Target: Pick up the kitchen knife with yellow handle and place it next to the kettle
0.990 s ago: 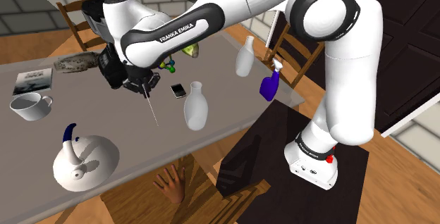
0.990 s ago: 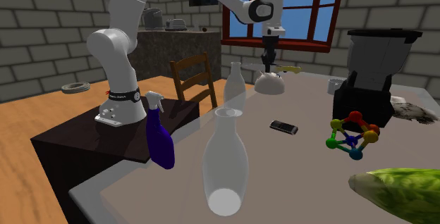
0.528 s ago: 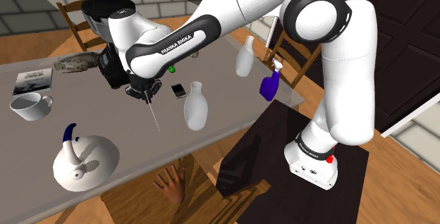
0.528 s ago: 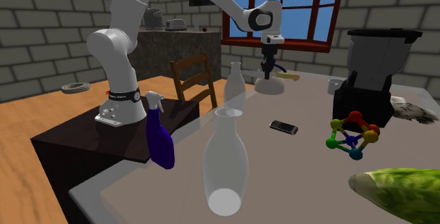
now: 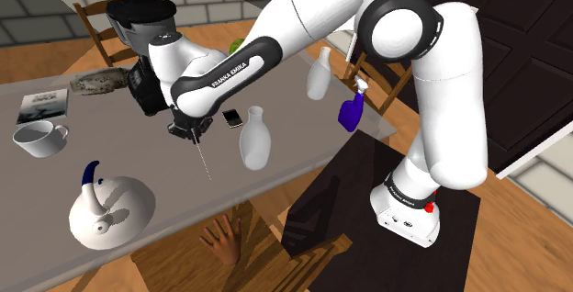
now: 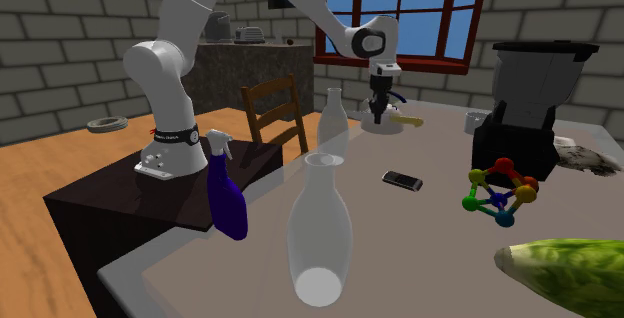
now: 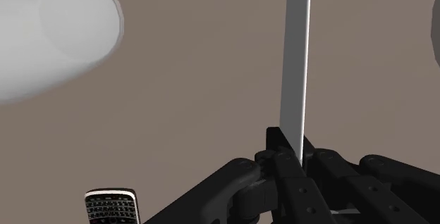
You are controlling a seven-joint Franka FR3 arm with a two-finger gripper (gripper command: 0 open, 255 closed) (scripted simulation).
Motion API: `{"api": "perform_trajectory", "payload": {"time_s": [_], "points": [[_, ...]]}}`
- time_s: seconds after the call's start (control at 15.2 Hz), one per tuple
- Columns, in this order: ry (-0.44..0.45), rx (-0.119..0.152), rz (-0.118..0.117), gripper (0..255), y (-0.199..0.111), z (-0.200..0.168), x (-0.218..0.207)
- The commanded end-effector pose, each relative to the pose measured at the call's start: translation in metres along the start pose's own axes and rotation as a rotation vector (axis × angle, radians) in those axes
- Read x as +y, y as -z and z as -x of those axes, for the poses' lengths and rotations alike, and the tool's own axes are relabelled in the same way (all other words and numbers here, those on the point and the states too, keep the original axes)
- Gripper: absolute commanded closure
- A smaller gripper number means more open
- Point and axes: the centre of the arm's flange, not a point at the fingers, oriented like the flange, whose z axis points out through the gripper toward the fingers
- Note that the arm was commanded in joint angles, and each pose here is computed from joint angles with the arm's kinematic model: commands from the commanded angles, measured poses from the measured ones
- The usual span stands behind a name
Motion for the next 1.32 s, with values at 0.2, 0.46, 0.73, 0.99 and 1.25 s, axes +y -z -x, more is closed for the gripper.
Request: {"api": "perform_trajectory", "payload": {"time_s": [0.2, 0.46, 0.73, 0.99, 1.25], "points": [[0.0, 0.0, 0.0, 255, -0.027, 0.001, 0.0], [0.0, 0.0, 0.0, 255, -0.048, 0.001, 0.0], [0.0, 0.0, 0.0, 255, -0.069, 0.001, 0.0], [0.0, 0.0, 0.0, 255, -0.093, 0.002, 0.0], [0.0, 0.0, 0.0, 255, -0.093, 0.002, 0.0]]}}
